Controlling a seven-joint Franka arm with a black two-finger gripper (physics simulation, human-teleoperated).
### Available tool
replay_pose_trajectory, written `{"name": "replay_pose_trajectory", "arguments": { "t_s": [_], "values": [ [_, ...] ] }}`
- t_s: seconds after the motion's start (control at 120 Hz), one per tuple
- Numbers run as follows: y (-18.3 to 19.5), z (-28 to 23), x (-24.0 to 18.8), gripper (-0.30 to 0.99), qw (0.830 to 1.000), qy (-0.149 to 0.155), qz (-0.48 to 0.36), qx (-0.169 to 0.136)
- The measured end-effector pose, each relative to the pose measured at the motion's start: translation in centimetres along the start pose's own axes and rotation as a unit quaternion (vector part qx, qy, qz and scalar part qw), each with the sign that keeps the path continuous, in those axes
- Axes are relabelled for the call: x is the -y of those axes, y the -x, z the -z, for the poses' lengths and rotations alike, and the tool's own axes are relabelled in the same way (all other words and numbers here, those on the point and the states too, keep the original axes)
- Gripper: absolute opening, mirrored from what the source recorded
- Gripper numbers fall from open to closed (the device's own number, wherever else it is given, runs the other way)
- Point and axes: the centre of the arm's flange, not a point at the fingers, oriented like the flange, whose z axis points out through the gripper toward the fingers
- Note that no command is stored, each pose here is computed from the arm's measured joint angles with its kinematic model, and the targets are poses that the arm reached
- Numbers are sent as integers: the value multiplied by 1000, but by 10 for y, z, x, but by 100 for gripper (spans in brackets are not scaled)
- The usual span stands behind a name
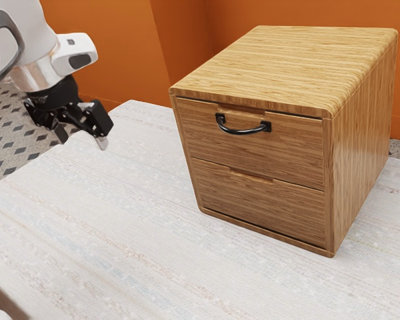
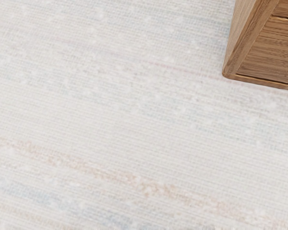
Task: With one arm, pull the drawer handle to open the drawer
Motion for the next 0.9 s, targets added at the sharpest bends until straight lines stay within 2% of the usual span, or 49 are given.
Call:
{"name": "replay_pose_trajectory", "arguments": {
  "t_s": [0.258, 0.408, 0.475, 0.575, 0.675, 0.725, 0.817, 0.9],
  "values": [
    [9, 1, -36, 69, 999, -2, -30, 15],
    [22, -6, -95, 69, 994, -13, -97, 48],
    [24, -25, -112, 69, 990, -1, -127, 64],
    [57, -70, -101, 69, 983, 47, -162, 76],
    [83, -97, -100, 69, 970, 69, -232, 36],
    [96, -103, -106, 69, 957, 70, -283, -2],
    [103, -101, -126, 69, 916, 59, -389, -83],
    [99, -96, -134, 69, 877, 44, -457, -141]
  ]
}}
